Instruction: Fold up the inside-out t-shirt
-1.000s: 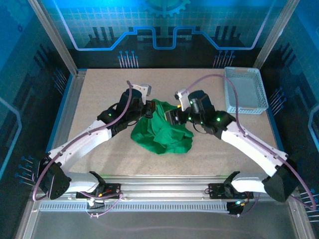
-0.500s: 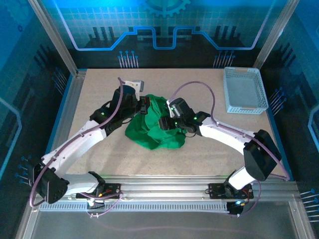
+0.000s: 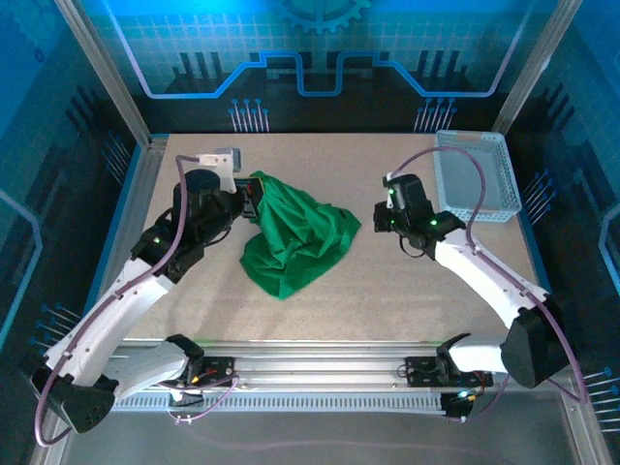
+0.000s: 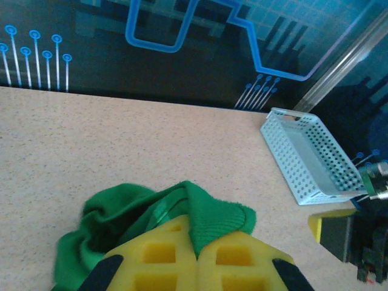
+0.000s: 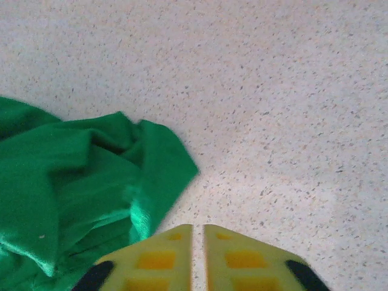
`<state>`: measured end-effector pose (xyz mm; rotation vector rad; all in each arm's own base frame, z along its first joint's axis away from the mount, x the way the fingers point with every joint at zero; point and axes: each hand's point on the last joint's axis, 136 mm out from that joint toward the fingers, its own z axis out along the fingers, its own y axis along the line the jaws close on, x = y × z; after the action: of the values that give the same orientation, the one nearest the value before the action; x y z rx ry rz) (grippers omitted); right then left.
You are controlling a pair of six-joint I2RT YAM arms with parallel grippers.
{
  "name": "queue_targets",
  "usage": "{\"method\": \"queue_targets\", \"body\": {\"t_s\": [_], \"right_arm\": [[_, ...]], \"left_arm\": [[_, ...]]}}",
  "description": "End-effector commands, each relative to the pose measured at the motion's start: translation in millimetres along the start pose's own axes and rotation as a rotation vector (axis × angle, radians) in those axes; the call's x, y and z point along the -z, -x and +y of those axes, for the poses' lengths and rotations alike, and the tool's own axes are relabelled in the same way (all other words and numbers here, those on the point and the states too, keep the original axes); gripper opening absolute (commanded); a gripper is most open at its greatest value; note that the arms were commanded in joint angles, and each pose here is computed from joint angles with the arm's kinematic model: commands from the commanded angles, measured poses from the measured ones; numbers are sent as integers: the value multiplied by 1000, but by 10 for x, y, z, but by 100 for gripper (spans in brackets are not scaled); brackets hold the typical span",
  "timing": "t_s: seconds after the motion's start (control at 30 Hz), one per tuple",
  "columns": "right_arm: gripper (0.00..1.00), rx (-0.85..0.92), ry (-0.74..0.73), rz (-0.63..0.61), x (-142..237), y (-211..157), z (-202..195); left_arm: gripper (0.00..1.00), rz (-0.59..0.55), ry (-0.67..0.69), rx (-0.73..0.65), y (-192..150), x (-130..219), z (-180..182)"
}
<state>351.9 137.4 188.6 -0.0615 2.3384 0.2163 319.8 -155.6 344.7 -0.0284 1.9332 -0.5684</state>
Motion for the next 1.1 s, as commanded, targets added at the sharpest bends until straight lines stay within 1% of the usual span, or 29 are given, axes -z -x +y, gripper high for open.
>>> {"method": "queue_targets", "body": {"t_s": [0.0,0.03,0.1,0.2,0.27,0.33,0.5,0.53,0.63,0.73,0.8,0.83,0.93,0.97,1.07], "right_arm": [[23,32,42,18,59,51,66],[27,45,82,12,71,49,158],[34,90,218,-10,142,12,517],[46,186,424,-28,246,-129,1144],[55,254,488,-31,236,-240,1471],[58,288,516,-21,147,-312,1661],[58,316,567,7,-130,-377,1907],[56,319,558,20,-193,-386,1914],[47,339,556,51,-319,-404,1975],[25,346,504,45,-382,-359,1917],[7,359,458,18,-319,-278,1818],[1,367,435,-3,-254,-230,1755],[0,399,367,-81,110,-37,1516],[0,408,348,-114,284,49,1414],[0,415,353,-217,922,300,1146]], "left_arm": [[0,43,-38,37,-172,-87,-7],[0,65,-24,39,-237,-124,26],[0,98,4,43,-336,-174,93],[0,94,19,43,-351,-173,143],[0,84,21,42,-320,-156,145],[0,76,19,40,-285,-144,137],[0,73,13,38,-250,-113,120],[0,71,15,39,-248,-105,127],[0,65,14,43,-235,-85,132],[0,57,10,47,-210,-52,134],[0,49,16,45,-190,-20,149],[0,43,19,42,-172,-2,154],[0,24,14,41,-104,76,148],[0,16,-19,59,-62,123,111],[0,-45,-176,115,118,321,-90]]}}
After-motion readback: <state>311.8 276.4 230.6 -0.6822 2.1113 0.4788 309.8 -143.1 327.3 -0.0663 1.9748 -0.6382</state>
